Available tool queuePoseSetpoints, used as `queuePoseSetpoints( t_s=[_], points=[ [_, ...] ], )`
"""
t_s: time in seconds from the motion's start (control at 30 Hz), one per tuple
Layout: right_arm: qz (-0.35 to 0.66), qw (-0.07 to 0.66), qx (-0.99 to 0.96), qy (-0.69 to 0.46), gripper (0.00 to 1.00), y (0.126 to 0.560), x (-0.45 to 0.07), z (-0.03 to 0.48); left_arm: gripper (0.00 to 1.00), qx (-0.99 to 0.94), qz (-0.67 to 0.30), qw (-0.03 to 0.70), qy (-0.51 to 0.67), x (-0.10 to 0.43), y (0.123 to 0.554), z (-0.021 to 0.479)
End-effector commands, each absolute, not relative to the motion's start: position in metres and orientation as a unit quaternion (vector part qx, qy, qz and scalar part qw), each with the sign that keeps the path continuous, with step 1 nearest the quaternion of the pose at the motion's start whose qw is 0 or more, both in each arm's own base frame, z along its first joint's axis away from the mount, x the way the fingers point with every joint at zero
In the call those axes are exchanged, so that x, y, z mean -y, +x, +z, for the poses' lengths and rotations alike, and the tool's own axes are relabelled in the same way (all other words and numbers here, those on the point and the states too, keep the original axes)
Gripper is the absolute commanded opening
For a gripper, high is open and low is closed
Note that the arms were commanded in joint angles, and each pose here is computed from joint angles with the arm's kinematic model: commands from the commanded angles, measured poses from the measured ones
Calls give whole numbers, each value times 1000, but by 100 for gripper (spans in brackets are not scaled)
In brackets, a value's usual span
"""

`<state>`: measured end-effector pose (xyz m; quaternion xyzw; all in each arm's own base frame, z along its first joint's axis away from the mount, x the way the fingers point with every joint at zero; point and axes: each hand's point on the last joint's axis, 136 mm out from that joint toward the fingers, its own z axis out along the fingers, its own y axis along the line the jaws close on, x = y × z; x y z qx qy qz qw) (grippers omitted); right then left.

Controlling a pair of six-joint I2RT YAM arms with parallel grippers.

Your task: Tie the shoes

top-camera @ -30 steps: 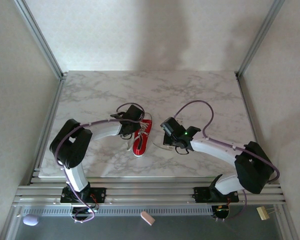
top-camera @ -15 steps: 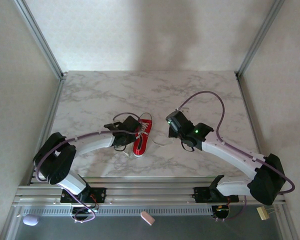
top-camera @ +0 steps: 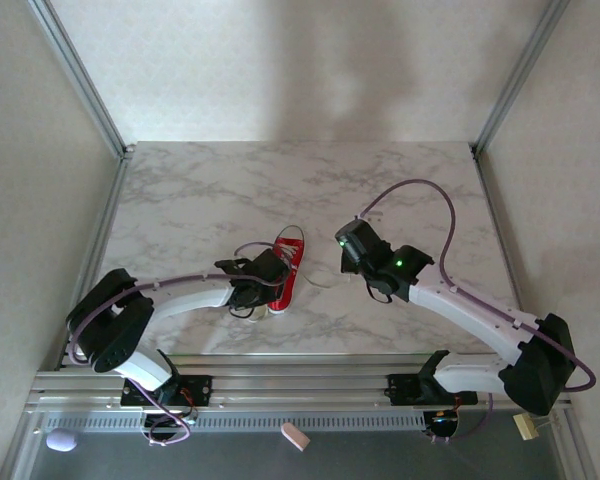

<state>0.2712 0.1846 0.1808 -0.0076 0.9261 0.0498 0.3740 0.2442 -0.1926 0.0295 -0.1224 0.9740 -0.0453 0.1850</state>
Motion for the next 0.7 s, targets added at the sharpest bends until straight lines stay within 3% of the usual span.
queuePoseSetpoints(
  t_s=[0.0,0.43,0.67],
  points=[
    [36,382,-923,-8,0,268,-176,187,0,-975,-57,182,-118,204,246,31],
    [30,385,-922,-1,0,263,-166,188,0,-973,-91,186,-105,221,242,33],
    [75,410,-907,-52,0,271,-191,222,0,-943,-19,295,-153,164,265,91]
  ],
)
